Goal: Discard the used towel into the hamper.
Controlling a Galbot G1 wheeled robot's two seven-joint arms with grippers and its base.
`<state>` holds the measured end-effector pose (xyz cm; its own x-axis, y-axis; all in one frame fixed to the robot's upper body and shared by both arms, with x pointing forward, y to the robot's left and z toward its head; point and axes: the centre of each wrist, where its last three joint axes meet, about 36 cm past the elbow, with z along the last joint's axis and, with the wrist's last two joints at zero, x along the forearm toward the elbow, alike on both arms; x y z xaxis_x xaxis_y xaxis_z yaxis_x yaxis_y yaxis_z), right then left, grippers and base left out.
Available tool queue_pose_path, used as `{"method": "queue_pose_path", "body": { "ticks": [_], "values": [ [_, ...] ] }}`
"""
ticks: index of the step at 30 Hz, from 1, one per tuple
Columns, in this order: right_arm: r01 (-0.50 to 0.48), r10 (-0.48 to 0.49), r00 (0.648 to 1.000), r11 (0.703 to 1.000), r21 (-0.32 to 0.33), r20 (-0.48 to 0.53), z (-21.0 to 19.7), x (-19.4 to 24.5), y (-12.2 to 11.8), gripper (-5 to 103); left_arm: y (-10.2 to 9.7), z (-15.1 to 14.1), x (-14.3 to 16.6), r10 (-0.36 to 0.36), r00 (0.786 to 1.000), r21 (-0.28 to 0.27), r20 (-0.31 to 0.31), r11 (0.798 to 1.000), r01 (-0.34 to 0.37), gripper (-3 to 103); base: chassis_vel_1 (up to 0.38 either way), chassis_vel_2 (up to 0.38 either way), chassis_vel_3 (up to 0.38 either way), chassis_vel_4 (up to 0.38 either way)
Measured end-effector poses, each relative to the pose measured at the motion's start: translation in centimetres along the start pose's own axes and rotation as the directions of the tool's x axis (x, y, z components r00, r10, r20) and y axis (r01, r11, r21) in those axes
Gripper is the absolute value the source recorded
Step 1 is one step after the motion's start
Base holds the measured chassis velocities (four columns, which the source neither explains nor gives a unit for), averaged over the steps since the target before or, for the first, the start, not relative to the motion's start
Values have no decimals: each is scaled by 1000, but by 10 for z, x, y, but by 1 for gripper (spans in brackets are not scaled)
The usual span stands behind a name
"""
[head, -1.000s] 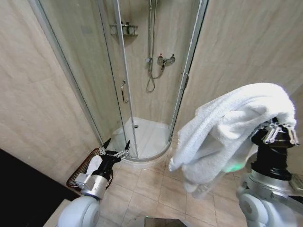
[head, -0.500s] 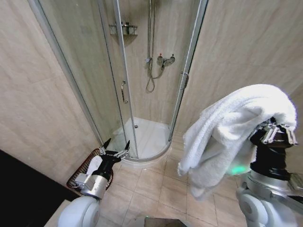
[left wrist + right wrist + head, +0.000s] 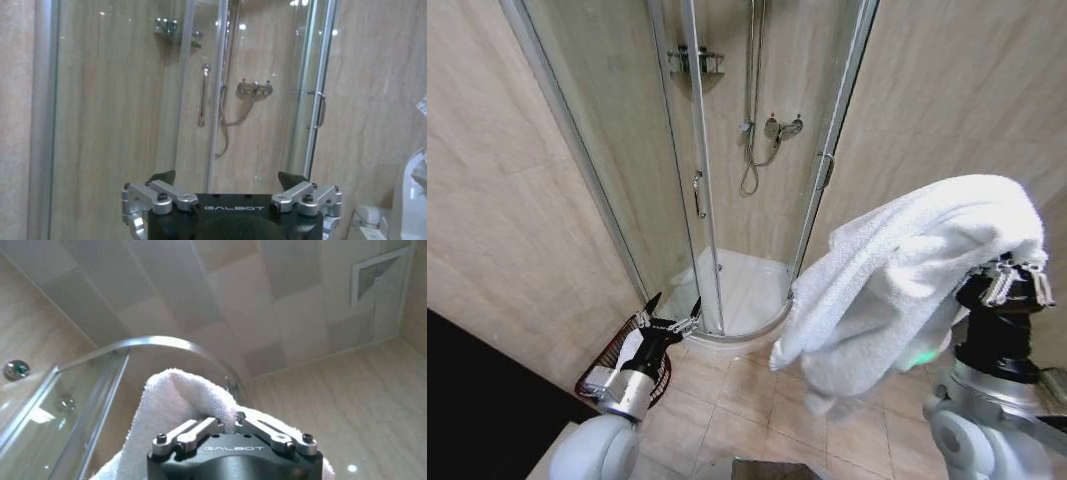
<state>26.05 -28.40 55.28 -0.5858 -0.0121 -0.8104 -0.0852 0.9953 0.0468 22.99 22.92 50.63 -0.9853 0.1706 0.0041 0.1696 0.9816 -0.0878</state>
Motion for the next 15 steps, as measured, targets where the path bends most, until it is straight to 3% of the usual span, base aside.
{"method": "queue_pose_path", "body": {
  "ticks": [15],
  "values": [
    [37,-36,999,999,-32,30,0,-9,-2,3,0,0,0,0,1000,0,0,1000,0,100,57,56,57,50]
  ]
}}
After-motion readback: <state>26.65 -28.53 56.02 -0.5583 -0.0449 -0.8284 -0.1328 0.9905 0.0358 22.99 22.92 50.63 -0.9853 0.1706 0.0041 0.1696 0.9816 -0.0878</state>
